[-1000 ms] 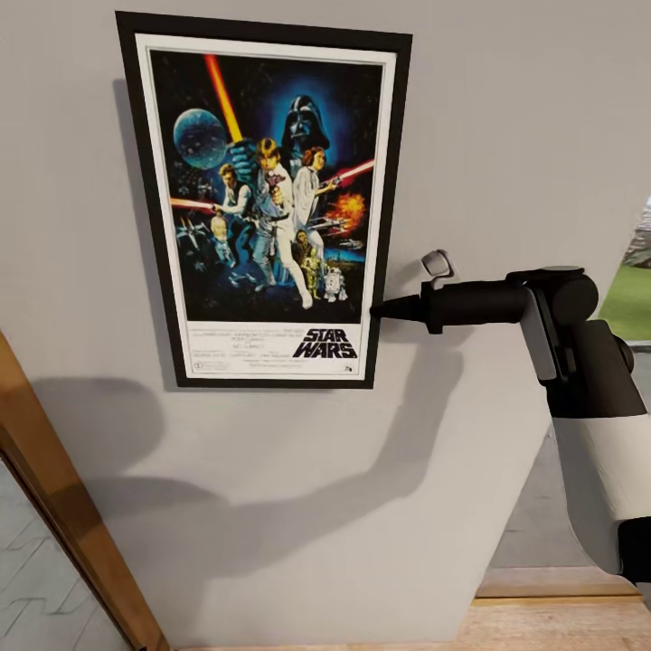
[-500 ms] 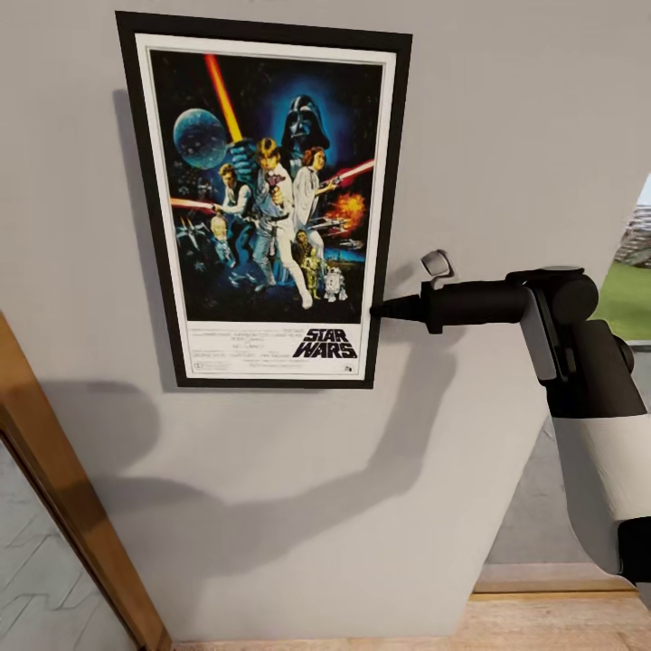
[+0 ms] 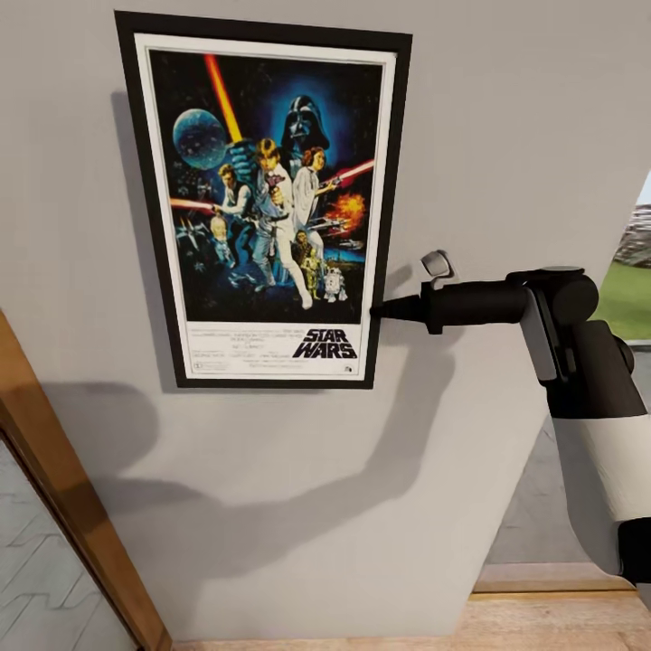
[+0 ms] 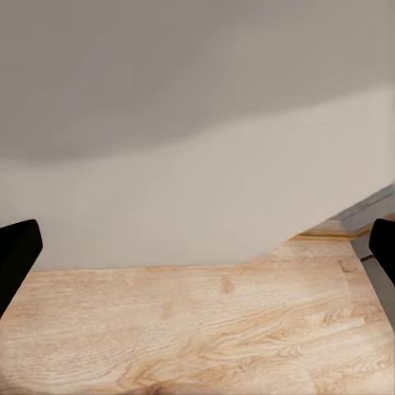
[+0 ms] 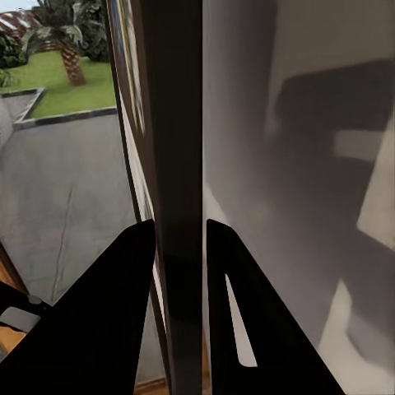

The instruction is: Pick up the poster from the kitchen countertop and hang it on one of the wall nails in the kitchen.

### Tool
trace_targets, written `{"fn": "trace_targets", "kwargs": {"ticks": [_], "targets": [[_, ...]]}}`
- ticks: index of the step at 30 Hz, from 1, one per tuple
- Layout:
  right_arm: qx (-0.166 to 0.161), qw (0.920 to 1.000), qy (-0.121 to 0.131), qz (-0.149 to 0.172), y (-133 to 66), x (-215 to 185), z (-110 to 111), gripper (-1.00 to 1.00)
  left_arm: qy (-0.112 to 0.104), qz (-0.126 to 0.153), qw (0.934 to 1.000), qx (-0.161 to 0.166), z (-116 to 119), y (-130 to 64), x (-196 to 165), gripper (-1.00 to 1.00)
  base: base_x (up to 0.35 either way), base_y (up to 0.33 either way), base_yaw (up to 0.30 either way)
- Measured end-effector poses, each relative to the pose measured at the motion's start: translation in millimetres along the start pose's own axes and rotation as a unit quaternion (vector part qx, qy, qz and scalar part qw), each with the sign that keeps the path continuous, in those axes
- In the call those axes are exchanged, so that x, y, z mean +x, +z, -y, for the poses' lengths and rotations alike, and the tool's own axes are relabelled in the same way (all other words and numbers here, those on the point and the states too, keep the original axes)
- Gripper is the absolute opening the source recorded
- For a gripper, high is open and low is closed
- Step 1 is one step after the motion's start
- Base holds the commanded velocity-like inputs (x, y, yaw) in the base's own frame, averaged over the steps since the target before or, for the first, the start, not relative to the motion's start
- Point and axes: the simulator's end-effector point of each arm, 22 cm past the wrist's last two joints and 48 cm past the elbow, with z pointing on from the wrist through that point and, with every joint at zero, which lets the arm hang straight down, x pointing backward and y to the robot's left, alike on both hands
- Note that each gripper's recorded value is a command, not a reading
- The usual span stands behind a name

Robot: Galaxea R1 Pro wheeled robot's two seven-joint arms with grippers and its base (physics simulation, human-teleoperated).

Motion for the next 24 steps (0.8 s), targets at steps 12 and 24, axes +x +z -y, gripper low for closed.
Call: {"fn": "trace_targets", "kwargs": {"ticks": [12,24], "targets": [[0.0,1.0,0.007,-0.002,0.5,6.6,1.2,-1.0,0.0,0.0,1.0,0.0,-0.5,-0.3,-0.3,1.0,0.0,0.0,0.0],[0.001,1.0,0.008,-0.002,0.6,7.4,1.4,-1.0,0.0,0.0,1.0,0.0,-0.4,-0.2,-0.5,1.0,0.0,0.0,0.0]]}}
